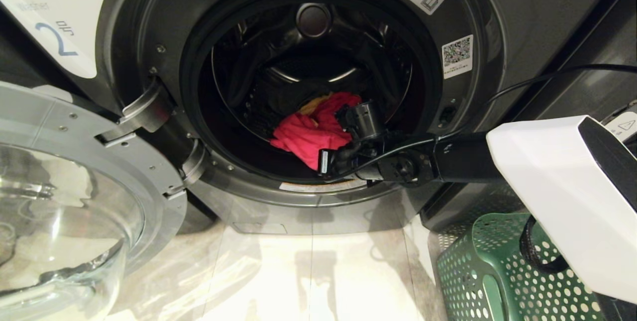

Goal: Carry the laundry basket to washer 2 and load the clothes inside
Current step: Place the clothes into the washing machine

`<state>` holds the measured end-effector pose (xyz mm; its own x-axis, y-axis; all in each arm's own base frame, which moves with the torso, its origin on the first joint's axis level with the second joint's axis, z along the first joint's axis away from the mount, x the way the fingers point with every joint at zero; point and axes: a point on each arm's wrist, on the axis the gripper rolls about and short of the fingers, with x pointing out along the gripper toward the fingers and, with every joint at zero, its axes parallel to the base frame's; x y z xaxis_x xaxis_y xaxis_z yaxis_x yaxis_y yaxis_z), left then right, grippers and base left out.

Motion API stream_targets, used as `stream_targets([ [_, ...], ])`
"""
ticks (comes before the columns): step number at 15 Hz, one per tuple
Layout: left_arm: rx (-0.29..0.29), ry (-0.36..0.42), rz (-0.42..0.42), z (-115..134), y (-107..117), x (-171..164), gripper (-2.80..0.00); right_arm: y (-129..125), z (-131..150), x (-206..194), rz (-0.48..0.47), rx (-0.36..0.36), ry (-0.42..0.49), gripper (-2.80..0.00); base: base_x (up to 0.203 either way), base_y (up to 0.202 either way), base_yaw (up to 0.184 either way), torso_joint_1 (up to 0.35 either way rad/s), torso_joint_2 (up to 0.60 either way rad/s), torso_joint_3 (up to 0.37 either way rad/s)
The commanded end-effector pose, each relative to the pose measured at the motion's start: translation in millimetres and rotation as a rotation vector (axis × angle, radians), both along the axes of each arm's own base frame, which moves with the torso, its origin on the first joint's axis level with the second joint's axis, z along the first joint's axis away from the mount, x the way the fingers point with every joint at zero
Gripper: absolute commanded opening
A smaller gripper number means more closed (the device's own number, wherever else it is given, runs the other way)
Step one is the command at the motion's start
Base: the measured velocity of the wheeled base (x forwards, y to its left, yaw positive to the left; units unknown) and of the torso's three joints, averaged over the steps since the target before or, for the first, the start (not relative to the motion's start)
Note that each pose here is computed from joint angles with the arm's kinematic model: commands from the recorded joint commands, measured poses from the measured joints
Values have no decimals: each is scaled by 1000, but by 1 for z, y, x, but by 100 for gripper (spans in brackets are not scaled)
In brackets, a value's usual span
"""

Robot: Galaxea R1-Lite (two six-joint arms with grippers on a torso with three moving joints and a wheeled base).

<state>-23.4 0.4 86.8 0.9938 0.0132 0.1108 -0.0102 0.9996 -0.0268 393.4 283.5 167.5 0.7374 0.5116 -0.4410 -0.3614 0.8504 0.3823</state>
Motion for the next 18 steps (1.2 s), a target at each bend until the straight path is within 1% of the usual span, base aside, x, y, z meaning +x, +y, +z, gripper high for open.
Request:
stream_targets([
  [1, 0, 41, -1, -11, 0, 3, -280, 9, -20, 10, 4, -11, 28, -280, 0, 0, 0, 0, 0, 0],
  [4, -1, 41, 1, -11, 0, 3, -280, 13, -39, 21, 16, -26, 40, -280, 0, 0, 0, 0, 0, 0],
  [6, 1, 41, 1, -11, 0, 3, -280, 11, -46, 29, -4, -18, 6, -280, 0, 0, 0, 0, 0, 0],
  [8, -1, 41, 1, -11, 0, 3, -280, 9, -52, 34, -35, -74, -35, -280, 0, 0, 0, 0, 0, 0],
  [9, -1, 41, 1, -11, 0, 3, -280, 7, -50, 38, -59, -75, -79, -280, 0, 0, 0, 0, 0, 0],
  [10, 1, 41, 1, -11, 0, 3, -280, 6, -45, 42, -79, -59, -139, -280, 0, 0, 0, 0, 0, 0],
  [12, -1, 41, 1, -11, 0, 3, -280, 2, -33, 50, -124, -68, -291, -280, 0, 0, 0, 0, 0, 0],
  [14, -1, 41, 1, -11, 0, 3, -280, -1, -18, 54, -163, -40, -437, -280, 0, 0, 0, 0, 0, 0],
  [15, -1, 41, 1, -11, 0, 3, -280, -3, -11, 56, -183, -48, -506, -280, 0, 0, 0, 0, 0, 0],
  [17, 1, 41, 1, -11, 0, 3, -280, -6, 1, 56, -208, -38, -601, -280, 0, 0, 0, 0, 0, 0],
  [18, 1, 41, 1, -11, 0, 3, -280, -7, 6, 55, -208, -42, -624, -280, 0, 0, 0, 0, 0, 0],
])
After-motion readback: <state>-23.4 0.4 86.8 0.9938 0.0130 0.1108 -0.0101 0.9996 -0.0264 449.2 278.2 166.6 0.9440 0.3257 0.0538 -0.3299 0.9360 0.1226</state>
